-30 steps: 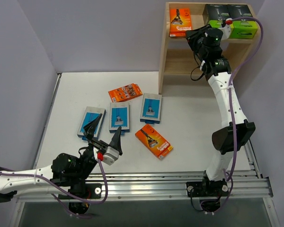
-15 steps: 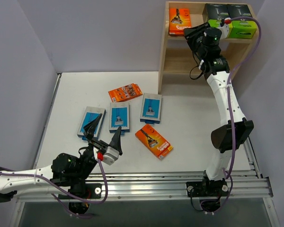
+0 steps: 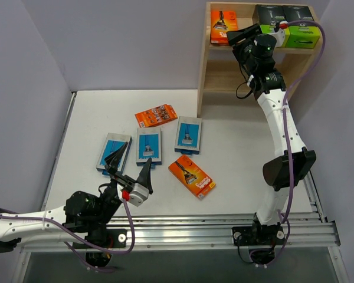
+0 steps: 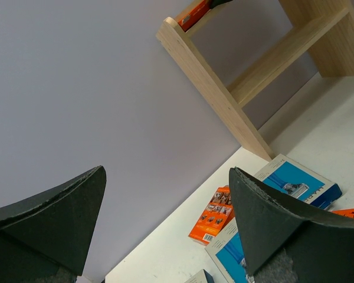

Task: Place and organize the shaving razors onto the shelf
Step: Place the shaving razor onto shelf

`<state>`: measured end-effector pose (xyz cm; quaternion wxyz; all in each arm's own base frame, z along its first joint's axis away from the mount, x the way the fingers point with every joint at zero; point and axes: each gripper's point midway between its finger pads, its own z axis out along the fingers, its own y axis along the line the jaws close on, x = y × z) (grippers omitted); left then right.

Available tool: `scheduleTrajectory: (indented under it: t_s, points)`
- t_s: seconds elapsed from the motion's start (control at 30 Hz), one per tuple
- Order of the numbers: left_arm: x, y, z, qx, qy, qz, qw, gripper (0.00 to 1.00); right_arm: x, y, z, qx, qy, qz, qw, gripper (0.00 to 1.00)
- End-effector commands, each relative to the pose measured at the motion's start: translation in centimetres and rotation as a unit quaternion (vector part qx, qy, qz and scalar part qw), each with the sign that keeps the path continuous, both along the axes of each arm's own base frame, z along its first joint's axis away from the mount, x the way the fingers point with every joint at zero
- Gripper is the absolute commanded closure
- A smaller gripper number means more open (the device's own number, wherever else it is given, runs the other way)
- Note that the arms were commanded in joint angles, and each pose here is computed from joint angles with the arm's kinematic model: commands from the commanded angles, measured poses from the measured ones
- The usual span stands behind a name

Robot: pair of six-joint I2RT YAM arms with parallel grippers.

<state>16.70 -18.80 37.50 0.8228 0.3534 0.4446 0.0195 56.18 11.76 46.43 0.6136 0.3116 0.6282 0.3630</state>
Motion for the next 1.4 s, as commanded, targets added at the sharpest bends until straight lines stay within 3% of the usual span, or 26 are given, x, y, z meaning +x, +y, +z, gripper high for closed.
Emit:
scheduleTrajectory:
  t_s: [0.0, 1.37]
  points:
    - [-0.2, 0.5, 2.1, -0.031, -0.002, -0.009, 0.999, 0.06, -0.5, 0.1, 0.5, -0.004, -0.007, 0.002, 1.0, 0.52]
    - [-0.3, 0.5, 2.1, -0.03, -0.002, -0.011, 0.999, 0.06, -0.2, 3.4, -0.1, 0.011, -0.013, 0.058, 0.998, 0.58]
